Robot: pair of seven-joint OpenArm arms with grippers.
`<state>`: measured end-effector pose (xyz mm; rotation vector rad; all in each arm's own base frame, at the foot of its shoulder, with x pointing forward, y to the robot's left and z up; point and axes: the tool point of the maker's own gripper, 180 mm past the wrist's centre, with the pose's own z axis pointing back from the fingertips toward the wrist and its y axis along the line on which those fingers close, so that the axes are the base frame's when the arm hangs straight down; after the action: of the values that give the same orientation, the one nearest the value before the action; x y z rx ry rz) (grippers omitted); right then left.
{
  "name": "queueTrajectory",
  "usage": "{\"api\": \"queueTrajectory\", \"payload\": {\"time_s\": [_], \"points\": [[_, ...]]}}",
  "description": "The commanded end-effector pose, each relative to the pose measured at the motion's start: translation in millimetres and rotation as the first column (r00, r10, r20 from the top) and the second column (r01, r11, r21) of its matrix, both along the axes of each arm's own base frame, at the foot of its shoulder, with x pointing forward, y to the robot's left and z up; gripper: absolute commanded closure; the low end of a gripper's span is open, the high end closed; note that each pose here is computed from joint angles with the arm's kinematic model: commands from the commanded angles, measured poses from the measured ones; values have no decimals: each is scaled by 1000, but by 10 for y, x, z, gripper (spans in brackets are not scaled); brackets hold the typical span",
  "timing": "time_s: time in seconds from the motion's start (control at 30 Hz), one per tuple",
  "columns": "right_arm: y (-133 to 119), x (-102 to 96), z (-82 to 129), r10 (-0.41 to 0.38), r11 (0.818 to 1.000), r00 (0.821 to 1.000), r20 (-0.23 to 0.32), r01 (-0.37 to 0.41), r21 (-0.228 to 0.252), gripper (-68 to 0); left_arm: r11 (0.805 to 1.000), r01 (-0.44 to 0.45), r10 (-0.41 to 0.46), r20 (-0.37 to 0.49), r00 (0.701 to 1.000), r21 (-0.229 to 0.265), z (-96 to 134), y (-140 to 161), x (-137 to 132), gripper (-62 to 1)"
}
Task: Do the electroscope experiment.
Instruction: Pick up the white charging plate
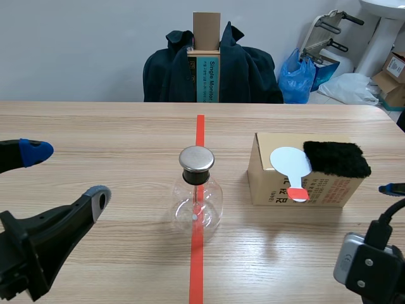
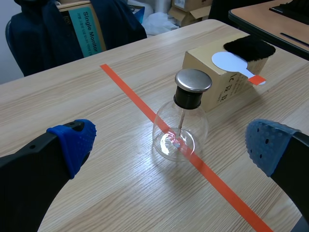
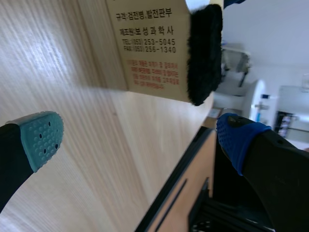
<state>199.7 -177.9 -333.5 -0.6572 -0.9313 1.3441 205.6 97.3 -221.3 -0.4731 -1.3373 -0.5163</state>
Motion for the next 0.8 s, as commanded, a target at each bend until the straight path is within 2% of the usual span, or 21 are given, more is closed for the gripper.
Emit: {"api": "queueTrajectory", "payload": {"time_s": [0.0,0.17,0.3,0.43,0.67,0.77], "points": [[-25,141,97,16,1000,997,75,-14,-24,-679,1000,-1,1,21,1000,-18,69,-16,10,-623],[35,340,83,48,997,981,186,-35,-69,-679,1000,0,0,21,1000,-16,67,-17,10,-623],[164,487,57,73,996,967,246,-60,-58,-679,1000,0,1,21,1000,-15,64,-15,9,-623],[321,537,6,93,996,958,271,-86,-38,-679,1000,0,1,21,1000,-15,64,-15,9,-623],[592,534,16,82,997,945,317,-79,-22,-679,1000,-1,1,24,1000,-15,70,-15,16,-623],[640,528,9,72,997,946,316,-71,-15,-679,1000,-1,1,26,1000,-15,75,-15,21,-623]]}}
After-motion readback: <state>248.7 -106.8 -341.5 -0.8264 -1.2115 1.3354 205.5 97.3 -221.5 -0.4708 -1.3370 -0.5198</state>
